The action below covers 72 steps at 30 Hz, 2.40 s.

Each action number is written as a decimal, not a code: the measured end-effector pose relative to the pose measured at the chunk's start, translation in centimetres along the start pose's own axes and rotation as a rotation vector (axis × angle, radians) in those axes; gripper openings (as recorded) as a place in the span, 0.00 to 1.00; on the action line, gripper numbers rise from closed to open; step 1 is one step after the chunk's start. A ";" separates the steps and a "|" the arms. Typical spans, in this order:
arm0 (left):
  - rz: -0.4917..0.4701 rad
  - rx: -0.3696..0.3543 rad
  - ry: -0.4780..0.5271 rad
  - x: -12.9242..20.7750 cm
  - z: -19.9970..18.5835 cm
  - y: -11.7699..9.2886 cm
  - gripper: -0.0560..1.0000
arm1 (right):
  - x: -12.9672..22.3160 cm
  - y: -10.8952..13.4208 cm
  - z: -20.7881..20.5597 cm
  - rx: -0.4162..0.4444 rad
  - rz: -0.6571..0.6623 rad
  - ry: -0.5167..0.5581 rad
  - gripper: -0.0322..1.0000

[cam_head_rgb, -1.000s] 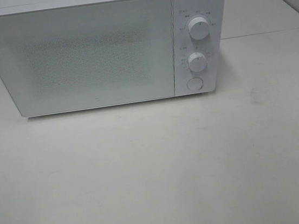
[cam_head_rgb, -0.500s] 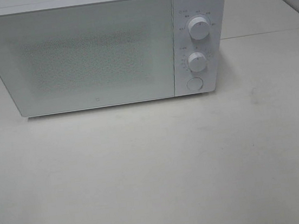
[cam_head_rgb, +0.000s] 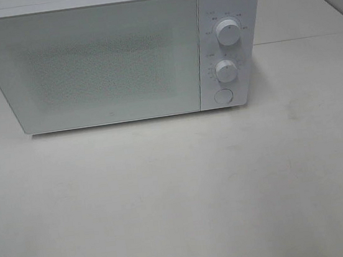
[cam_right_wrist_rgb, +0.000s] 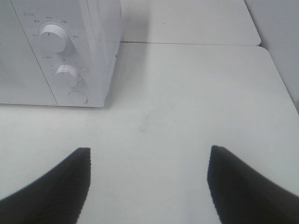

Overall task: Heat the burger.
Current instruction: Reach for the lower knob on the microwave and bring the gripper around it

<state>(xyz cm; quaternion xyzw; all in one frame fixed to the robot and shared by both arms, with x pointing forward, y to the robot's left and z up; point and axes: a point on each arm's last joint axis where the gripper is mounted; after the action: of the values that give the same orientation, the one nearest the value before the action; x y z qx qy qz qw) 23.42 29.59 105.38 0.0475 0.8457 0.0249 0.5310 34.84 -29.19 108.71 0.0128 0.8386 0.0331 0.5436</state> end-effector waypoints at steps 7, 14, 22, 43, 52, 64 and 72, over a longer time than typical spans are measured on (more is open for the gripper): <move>0.000 0.000 0.000 0.0 0.0 0.0 0.99 | -0.6 0.5 4.1 -0.015 -0.009 0.023 0.71; 0.000 0.000 0.000 0.0 0.0 0.0 0.99 | -0.8 0.8 7.3 -0.034 -0.014 0.014 0.71; 0.000 0.000 0.000 0.0 0.0 0.0 0.99 | -0.5 1.4 12.1 -0.068 -0.015 -0.022 0.71; 0.000 0.000 0.000 0.0 0.0 0.0 0.99 | 1.4 2.5 16.6 -0.100 0.046 -0.296 0.71; 0.000 0.000 0.000 0.0 0.0 0.0 0.99 | 4.0 5.0 16.7 -0.051 -0.014 -0.339 0.71; 0.000 0.000 0.000 0.0 0.0 0.0 0.99 | 6.2 8.2 17.0 -0.001 0.013 -0.396 0.71; 0.000 0.000 0.000 0.0 0.0 0.0 0.99 | 8.8 10.3 16.8 0.031 0.011 -0.341 0.71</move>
<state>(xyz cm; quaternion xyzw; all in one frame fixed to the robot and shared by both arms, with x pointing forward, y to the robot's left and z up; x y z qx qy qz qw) 23.42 29.59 105.38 0.0475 0.8457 0.0249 0.5310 46.42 -17.67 94.61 0.0313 0.7346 0.0207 0.6775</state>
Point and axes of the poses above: a point on each arm's last joint axis where the gripper is mounted, z pointing out along that axis toward the gripper, y along the wrist's bending axis when the last joint is at zero, x = y × z, and after that the axes turned 4 degrees about z, right-handed
